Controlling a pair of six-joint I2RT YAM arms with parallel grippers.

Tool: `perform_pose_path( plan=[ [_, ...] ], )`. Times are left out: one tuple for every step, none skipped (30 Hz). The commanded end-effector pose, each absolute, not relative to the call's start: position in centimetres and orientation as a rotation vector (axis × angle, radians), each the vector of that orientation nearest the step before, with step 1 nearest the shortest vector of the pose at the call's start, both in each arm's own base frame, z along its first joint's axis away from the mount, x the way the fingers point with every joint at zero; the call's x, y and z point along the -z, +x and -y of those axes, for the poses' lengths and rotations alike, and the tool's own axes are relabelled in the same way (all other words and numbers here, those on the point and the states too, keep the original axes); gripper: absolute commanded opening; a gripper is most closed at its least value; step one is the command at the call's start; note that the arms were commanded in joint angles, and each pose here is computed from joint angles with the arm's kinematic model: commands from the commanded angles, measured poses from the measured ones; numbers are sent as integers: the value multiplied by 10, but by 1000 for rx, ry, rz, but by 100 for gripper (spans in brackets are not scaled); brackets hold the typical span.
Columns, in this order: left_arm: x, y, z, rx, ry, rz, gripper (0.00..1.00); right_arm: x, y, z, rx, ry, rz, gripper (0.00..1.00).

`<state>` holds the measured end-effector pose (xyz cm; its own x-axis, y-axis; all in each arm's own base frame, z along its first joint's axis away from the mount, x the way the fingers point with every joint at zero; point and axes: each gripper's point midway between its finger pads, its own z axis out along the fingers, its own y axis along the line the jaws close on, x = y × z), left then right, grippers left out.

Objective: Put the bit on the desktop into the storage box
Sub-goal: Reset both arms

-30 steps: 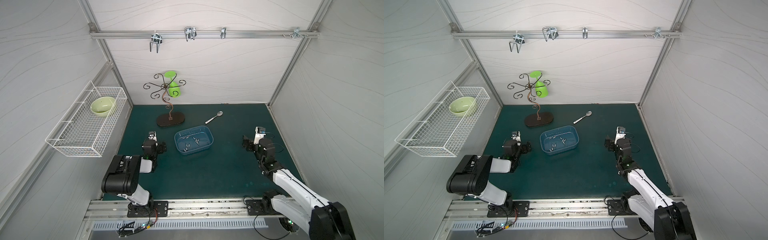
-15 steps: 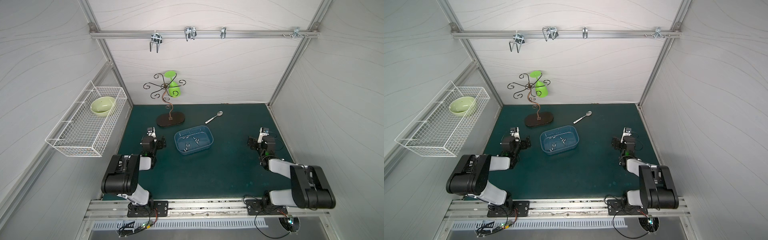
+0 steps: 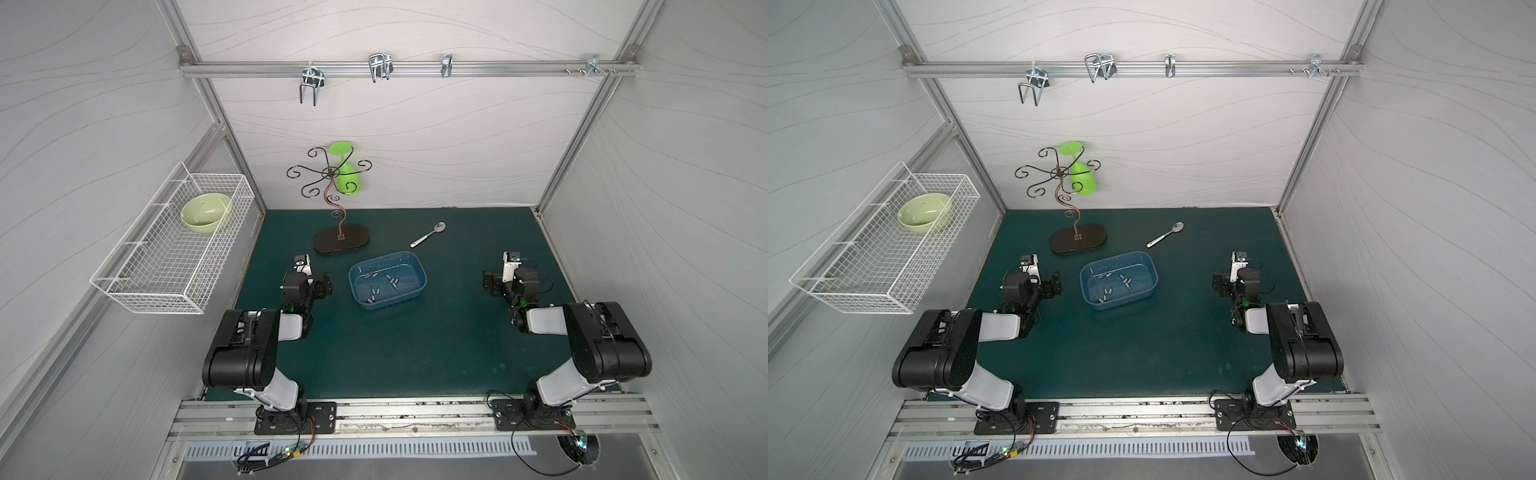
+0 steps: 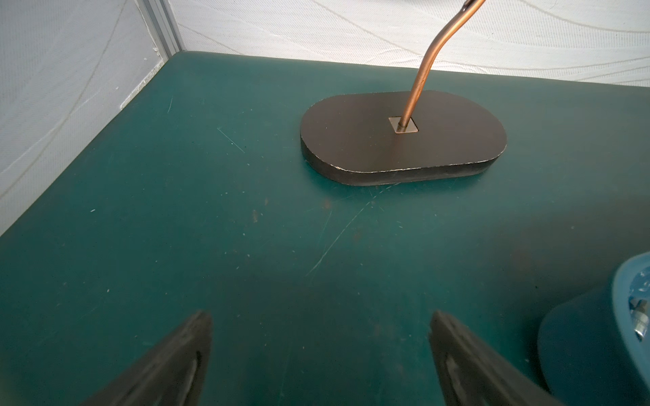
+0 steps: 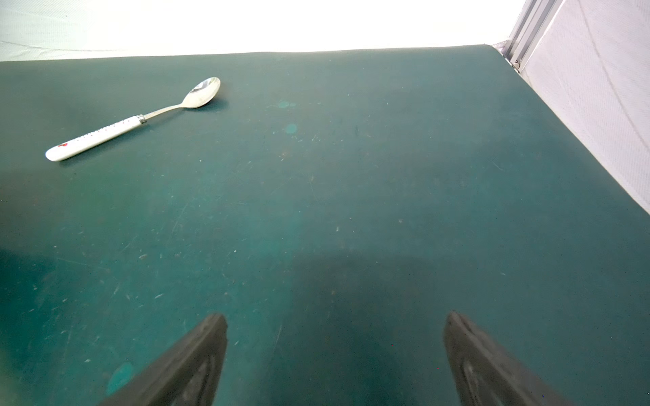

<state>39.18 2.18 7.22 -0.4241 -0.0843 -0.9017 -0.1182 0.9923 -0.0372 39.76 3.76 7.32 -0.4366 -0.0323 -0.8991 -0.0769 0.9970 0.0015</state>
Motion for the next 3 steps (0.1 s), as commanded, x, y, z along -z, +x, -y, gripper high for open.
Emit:
perform_pose_path(
  plan=[
    [-89,403,-23,-27,-148,-1957,100,-81,401,-40,-58,-93,-1996,99],
    [-90,402,-23,-26,-148,-1951,100,-81,402,-40,-58,-94,-1994,99],
    [-89,401,-23,-24,-147,-1952,100,-81,401,-40,-57,-94,-1995,99]
  ],
)
